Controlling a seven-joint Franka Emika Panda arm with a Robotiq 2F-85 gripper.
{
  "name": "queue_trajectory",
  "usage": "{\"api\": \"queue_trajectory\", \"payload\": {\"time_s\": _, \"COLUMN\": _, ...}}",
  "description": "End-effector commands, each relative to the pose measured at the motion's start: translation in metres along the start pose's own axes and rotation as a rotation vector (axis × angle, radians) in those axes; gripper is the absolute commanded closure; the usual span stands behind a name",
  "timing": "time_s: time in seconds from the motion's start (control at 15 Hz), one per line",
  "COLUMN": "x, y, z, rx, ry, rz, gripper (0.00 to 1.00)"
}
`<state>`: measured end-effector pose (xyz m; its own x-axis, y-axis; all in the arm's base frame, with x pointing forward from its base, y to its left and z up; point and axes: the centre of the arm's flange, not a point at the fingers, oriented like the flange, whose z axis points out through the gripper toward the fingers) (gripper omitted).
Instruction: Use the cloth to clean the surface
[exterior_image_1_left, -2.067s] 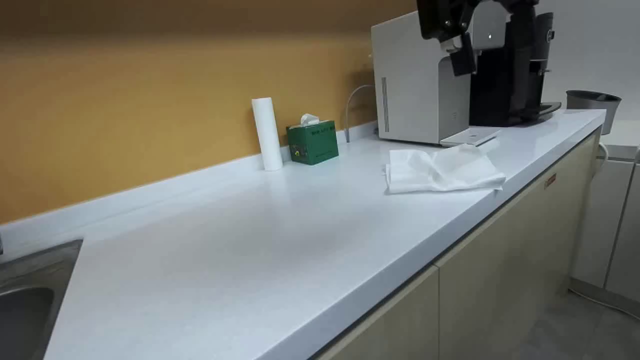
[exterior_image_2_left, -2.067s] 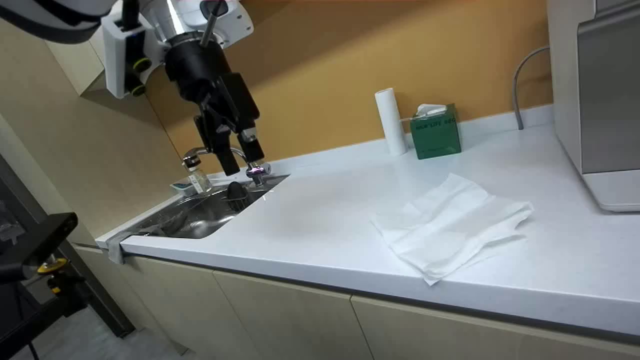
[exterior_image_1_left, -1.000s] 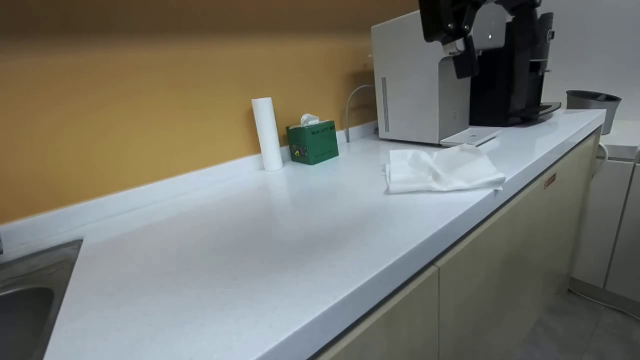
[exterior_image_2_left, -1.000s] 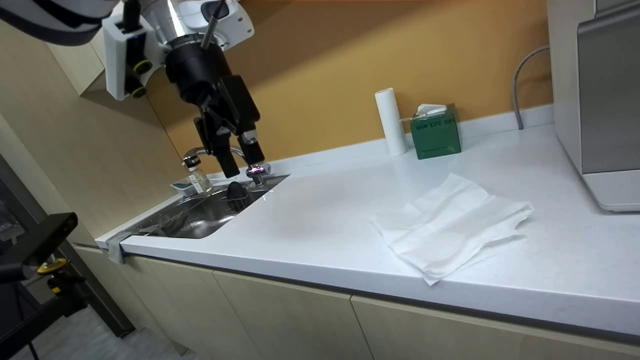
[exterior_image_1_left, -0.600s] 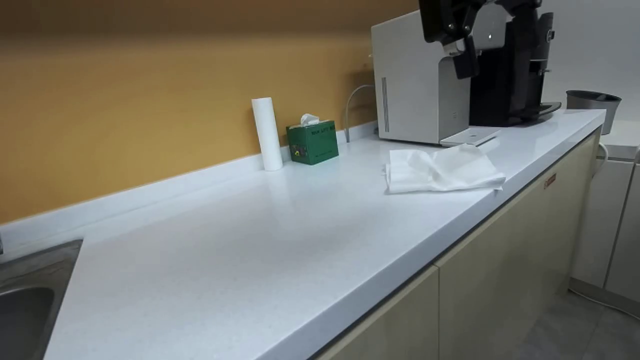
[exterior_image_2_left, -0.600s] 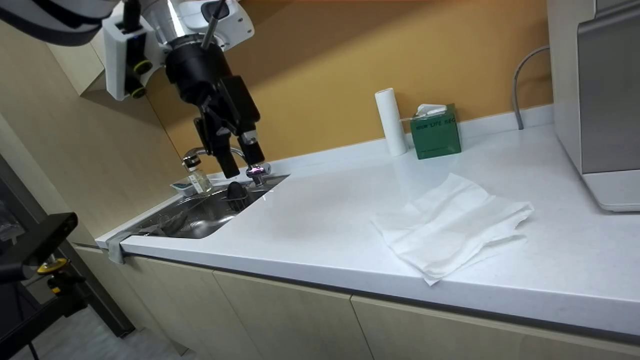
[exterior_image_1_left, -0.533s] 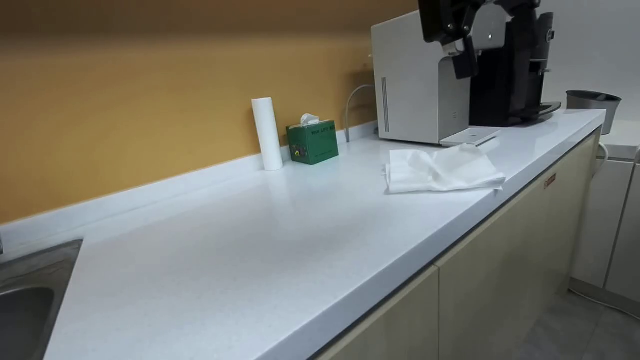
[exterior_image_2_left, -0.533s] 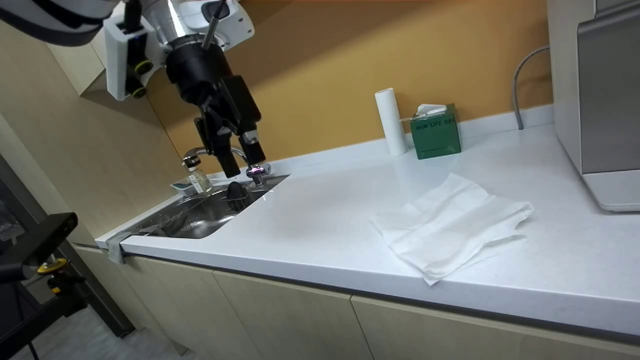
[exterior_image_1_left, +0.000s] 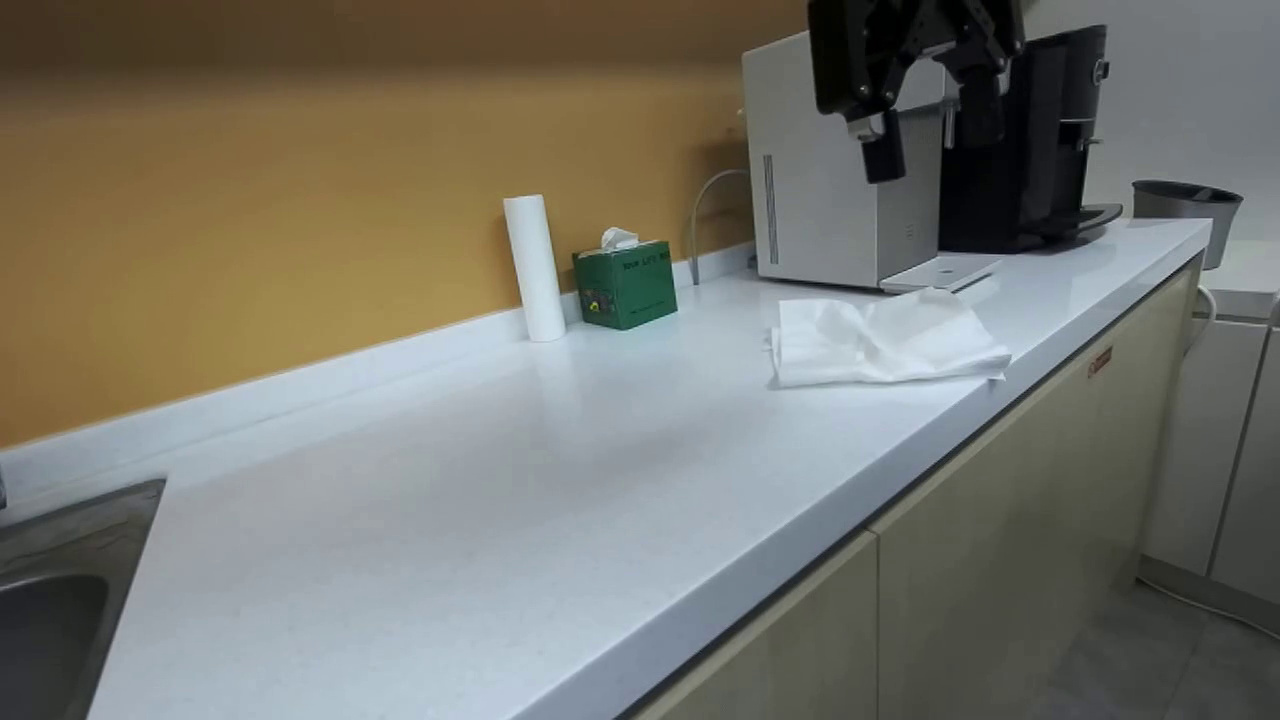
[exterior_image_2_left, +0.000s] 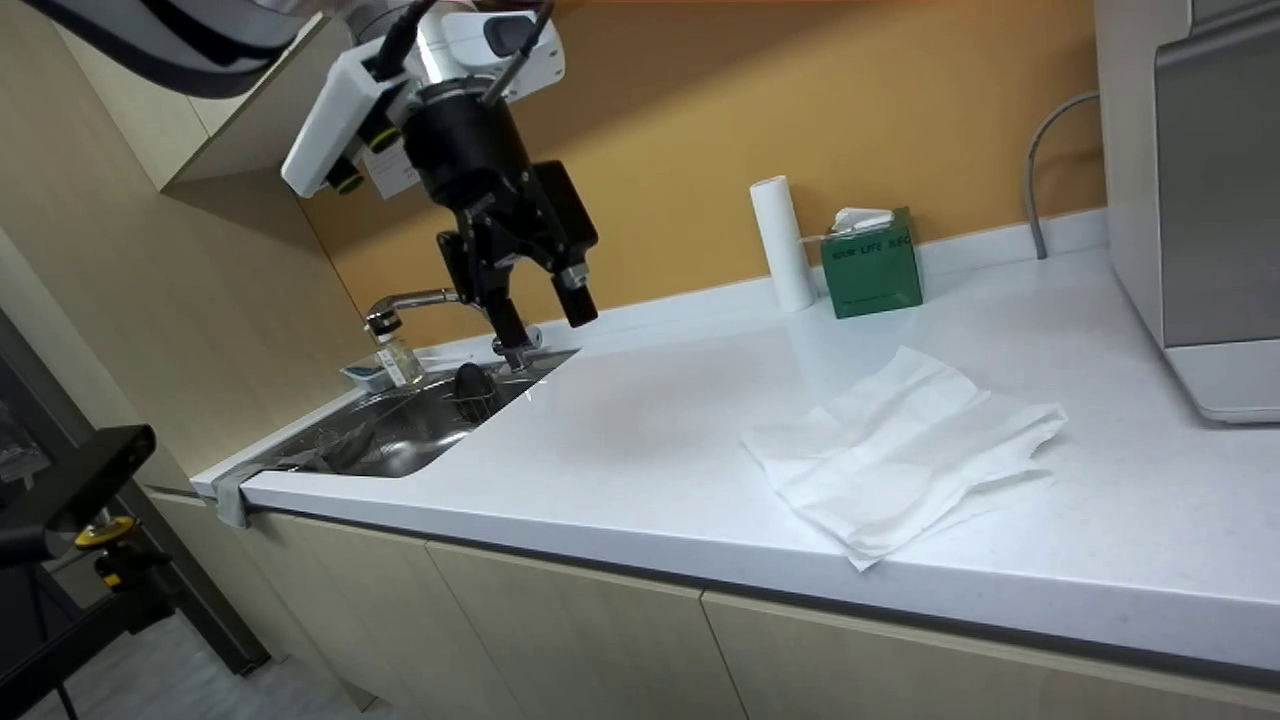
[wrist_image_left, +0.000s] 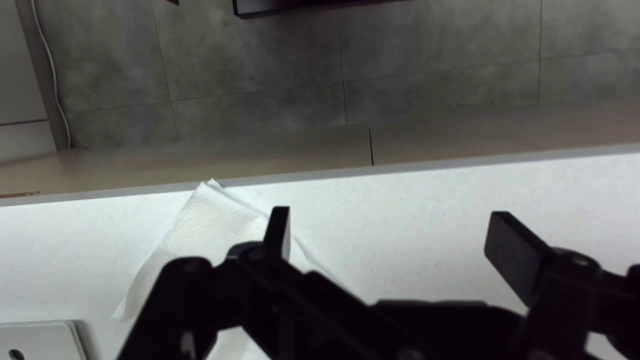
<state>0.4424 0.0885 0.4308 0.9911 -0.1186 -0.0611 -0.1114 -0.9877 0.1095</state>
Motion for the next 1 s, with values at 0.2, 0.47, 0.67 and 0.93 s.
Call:
{"api": "queue_trajectory", "payload": {"time_s": 0.2, "x": 0.070, "y": 0.039, "z": 0.026, "rx": 0.123, "ry": 0.198, "rz": 0.280, "gripper": 0.00}}
{"api": "queue_trajectory", "payload": {"time_s": 0.47, "x": 0.109, "y": 0.065, "z": 0.055, "rx": 0.164, "ry": 0.358, "rz": 0.433, "gripper": 0.00}}
{"api": "queue_trajectory", "payload": {"time_s": 0.67, "x": 0.129, "y": 0.080, "z": 0.074, "rx": 0.150, "ry": 0.502, "rz": 0.513, "gripper": 0.00}}
{"api": "queue_trajectory", "payload": {"time_s": 0.93, "x": 0.145, "y": 0.110, "z": 0.093, "rx": 0.048, "ry": 0.613, "rz": 0.533, "gripper": 0.00}}
